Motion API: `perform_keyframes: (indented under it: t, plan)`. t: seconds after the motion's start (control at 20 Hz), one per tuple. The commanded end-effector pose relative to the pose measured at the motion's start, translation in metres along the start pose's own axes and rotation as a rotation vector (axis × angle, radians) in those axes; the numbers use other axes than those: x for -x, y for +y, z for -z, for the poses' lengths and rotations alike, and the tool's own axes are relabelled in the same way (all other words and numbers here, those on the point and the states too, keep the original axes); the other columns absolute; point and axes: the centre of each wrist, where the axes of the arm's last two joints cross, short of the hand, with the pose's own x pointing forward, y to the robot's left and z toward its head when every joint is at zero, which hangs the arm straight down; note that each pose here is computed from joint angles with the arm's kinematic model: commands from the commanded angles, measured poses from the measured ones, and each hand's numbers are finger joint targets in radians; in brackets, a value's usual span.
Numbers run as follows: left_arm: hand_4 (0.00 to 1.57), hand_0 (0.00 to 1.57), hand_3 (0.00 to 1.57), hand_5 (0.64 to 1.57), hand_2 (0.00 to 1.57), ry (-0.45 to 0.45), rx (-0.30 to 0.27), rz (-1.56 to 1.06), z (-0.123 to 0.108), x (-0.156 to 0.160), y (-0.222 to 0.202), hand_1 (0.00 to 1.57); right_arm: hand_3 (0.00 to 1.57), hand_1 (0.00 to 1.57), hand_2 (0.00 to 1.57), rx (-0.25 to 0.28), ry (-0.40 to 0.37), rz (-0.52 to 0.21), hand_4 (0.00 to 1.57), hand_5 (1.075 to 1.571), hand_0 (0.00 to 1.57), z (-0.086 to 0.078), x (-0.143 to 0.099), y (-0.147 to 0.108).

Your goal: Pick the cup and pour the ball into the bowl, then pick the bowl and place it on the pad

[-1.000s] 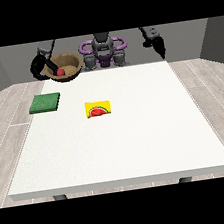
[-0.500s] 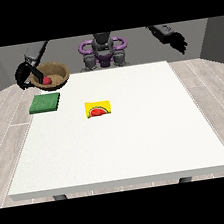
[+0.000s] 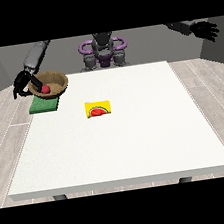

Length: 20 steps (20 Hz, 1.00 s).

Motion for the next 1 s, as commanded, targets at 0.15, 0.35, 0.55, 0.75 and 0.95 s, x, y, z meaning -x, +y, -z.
perform_keyframes:
  t: [0.15,0.35,0.55,0.75,0.95]
  plan:
    - [1.19,0.0,0.0,1.558,0.0,-0.058,0.003,-0.001,0.008,-0.02,0.016,0.0,0.71,1.57,1.57,0.159,0.037,0.047,0.0,1.56,1.57,0.011,0.0,-0.034]
    - [1.18,0.0,0.0,1.551,0.0,-0.081,0.04,-0.002,0.003,-0.02,0.011,0.0,1.1,0.85,0.88,0.161,0.053,0.099,0.0,1.513,0.85,0.016,-0.001,-0.055]
    - [1.18,0.0,0.0,1.551,0.0,-0.055,-0.006,0.0,0.005,-0.021,0.032,0.0,0.65,0.0,0.42,0.056,0.065,0.039,0.0,1.46,0.0,0.014,0.0,-0.027]
    - [1.08,0.0,0.0,1.567,0.0,-0.008,0.072,0.021,0.006,-0.011,-0.015,0.0,0.12,0.0,0.0,0.029,0.097,0.032,0.0,1.369,0.0,0.019,-0.007,-0.056]
    - [0.9,0.0,0.0,1.559,0.0,0.146,0.151,-0.039,0.003,0.015,-0.095,0.0,0.0,0.0,0.0,-0.007,0.182,-0.033,0.0,1.356,0.0,0.02,-0.014,-0.02]
